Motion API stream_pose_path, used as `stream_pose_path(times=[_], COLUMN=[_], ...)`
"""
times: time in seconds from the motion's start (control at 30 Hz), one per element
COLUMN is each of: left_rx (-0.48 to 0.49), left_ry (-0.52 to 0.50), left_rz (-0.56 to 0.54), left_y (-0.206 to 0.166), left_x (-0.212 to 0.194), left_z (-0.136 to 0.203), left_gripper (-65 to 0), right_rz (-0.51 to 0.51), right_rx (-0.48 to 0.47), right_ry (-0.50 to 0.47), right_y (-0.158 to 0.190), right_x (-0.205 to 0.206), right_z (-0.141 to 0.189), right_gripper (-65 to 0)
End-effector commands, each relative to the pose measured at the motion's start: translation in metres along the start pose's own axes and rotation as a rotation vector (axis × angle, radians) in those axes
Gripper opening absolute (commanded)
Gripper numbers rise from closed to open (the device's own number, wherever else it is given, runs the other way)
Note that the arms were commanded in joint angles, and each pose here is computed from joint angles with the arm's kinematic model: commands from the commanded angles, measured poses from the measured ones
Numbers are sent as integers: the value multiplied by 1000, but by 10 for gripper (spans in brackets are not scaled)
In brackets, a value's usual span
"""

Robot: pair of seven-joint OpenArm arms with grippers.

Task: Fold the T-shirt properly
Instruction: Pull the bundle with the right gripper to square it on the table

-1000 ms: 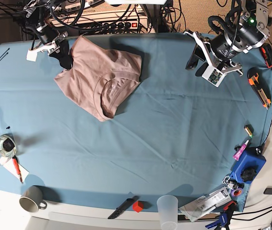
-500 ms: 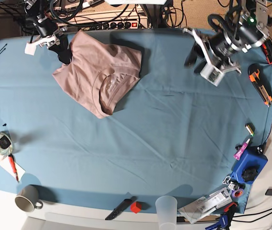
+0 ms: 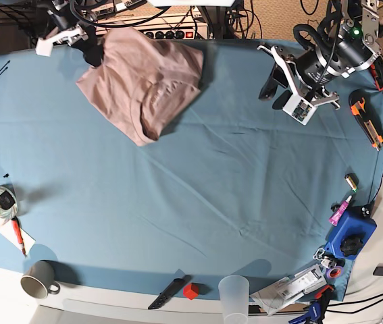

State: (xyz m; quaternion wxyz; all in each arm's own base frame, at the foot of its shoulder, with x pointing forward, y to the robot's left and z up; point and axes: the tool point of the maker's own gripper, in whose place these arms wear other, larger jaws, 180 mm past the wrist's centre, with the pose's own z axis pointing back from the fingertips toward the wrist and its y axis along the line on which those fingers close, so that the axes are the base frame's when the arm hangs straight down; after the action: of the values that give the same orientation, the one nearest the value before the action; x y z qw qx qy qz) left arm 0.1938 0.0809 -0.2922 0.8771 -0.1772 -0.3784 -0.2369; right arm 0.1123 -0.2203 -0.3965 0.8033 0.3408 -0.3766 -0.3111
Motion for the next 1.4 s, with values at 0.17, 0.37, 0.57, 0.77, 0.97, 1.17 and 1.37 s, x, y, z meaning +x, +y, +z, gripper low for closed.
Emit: stream_pose_path(times=[0.17,0.37,0.57,0.77,0.97,1.17,1.37], left_rx=[-8,-7,-6,-4,0,26,31], left_ry=[-43,-43,-45,-43,-42,-51,-55], left_rz=[-17,-17,-18,-20,-22,-38,-42], left_y=[-1,-1,-1,0,0,5,6], left_x=[11,11,12,12,12,13,14], left_z=[3,3,3,3,3,3,3], left_gripper=[-476,-476,-476,-476,-476,-476,-476], right_rz=[161,370,453,526,543,619,679], right_rx=[-49,-107,-122,-210,-226,-242,-286], right_ry=[16,-51,-7,41,44,56,74], right_y=[15,46,58,59,58,54,47], right_x=[22,67,67,72,75,87,103], right_z=[2,-11,-46,-73,-75,-69,-59], right_gripper=[-650,-650,-650,-650,-650,-545,-523])
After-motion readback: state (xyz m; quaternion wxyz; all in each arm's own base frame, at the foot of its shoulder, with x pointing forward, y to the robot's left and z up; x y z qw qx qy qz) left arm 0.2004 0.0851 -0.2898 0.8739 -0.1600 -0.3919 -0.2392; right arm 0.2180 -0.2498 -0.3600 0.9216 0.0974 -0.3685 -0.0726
